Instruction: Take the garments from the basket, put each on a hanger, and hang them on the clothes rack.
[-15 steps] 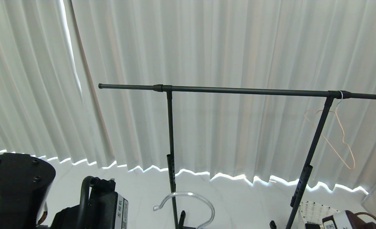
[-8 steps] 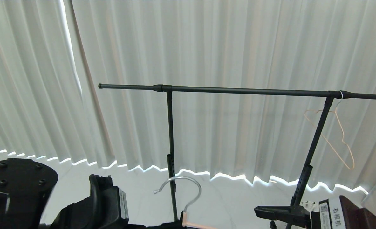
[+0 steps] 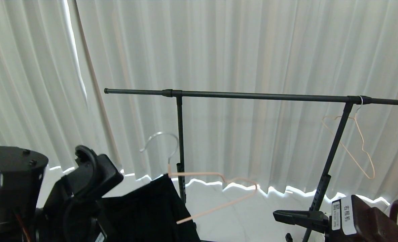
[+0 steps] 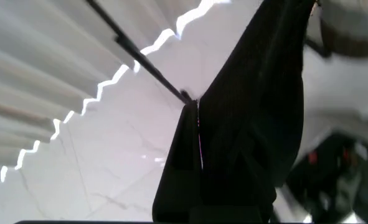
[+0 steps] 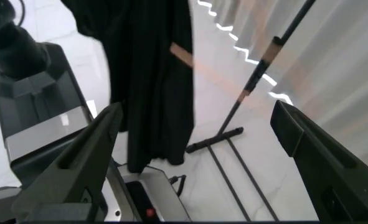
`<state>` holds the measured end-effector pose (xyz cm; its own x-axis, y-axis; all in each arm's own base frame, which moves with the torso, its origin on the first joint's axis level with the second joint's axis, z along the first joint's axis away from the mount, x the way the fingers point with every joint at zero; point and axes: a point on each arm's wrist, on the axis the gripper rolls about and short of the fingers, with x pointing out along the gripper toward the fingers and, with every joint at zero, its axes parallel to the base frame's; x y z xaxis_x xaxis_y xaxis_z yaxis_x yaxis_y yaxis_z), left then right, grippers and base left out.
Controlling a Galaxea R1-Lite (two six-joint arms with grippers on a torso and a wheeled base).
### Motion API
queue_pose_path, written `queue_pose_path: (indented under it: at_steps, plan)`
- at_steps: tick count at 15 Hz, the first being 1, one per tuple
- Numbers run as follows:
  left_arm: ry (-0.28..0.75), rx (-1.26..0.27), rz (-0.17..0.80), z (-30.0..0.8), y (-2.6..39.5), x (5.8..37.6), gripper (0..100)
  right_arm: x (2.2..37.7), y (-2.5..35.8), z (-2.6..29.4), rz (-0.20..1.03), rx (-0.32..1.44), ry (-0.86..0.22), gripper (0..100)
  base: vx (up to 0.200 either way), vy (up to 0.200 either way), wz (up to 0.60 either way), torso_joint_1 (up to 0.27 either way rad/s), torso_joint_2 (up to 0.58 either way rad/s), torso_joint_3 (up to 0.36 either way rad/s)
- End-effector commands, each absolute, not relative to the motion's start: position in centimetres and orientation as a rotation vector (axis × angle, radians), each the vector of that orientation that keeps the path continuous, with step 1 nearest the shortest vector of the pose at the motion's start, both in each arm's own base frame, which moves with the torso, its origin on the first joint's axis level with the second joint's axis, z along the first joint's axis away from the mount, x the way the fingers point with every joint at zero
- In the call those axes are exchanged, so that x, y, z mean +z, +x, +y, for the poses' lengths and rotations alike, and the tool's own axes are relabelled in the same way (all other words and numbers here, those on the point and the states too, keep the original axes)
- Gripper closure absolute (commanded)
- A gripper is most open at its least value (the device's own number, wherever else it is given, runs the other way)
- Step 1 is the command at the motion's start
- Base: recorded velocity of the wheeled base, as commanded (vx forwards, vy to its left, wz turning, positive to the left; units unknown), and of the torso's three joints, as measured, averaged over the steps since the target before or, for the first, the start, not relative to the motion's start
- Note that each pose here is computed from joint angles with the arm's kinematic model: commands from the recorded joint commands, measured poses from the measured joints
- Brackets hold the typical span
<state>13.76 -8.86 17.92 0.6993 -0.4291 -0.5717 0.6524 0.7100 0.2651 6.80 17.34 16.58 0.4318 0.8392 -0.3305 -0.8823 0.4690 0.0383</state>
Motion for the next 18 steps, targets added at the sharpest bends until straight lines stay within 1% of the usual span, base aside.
queue_pose_path:
  at_steps: [1,2,3,5,8,10,12,14,16,18]
  plan:
    - [0.393,-0.561,0.442,-9.0,15.1,19.7,100,16.0,7.1,18.0,0.368,1.050,-0.136,0,0.000,0.000,0.00,0.000,0.00,0.000]
    - [0.356,-0.552,0.404,-9.1,15.3,20.4,100,15.7,7.3,18.4,0.401,1.026,-0.104,0,0.000,0.000,0.00,0.000,0.00,0.000]
    - [0.340,-0.548,0.365,-9.2,15.5,21.1,100,15.9,7.6,19.4,0.426,1.000,-0.048,0,0.000,0.000,0.00,0.000,0.00,0.000]
    - [0.326,-0.545,0.298,-9.4,15.8,22.0,100,16.8,8.3,22.7,0.458,0.931,0.100,0,0.000,0.000,0.00,0.000,0.00,0.000]
    - [0.325,-0.545,0.278,-9.4,15.8,22.2,100,16.4,10.0,26.6,0.481,0.793,0.204,0,0.000,0.000,0.00,0.000,0.00,0.000]
    - [0.321,-0.547,0.267,-9.5,15.8,22.5,100,16.3,10.6,28.2,0.485,0.782,0.235,0,0.000,0.000,0.00,0.000,0.00,0.000]
    - [0.318,-0.555,0.249,-9.7,15.9,23.0,100,15.9,11.9,29.9,0.453,0.764,0.265,0,0.000,0.000,0.00,0.000,0.00,0.000]
    - [0.318,-0.570,0.243,-9.8,15.7,23.1,100,15.2,13.2,30.6,0.427,0.707,0.276,0,0.000,0.000,0.00,0.000,0.00,0.000]
    - [0.318,-0.589,0.236,-10.1,15.5,23.2,100,15.1,13.4,30.9,0.422,0.701,0.277,0,0.000,0.000,0.00,0.000,0.00,0.000]
    - [0.321,-0.612,0.232,-10.4,15.2,23.1,100,15.6,14.5,31.5,0.387,0.685,0.309,0,0.000,0.000,0.00,0.000,0.00,0.000]
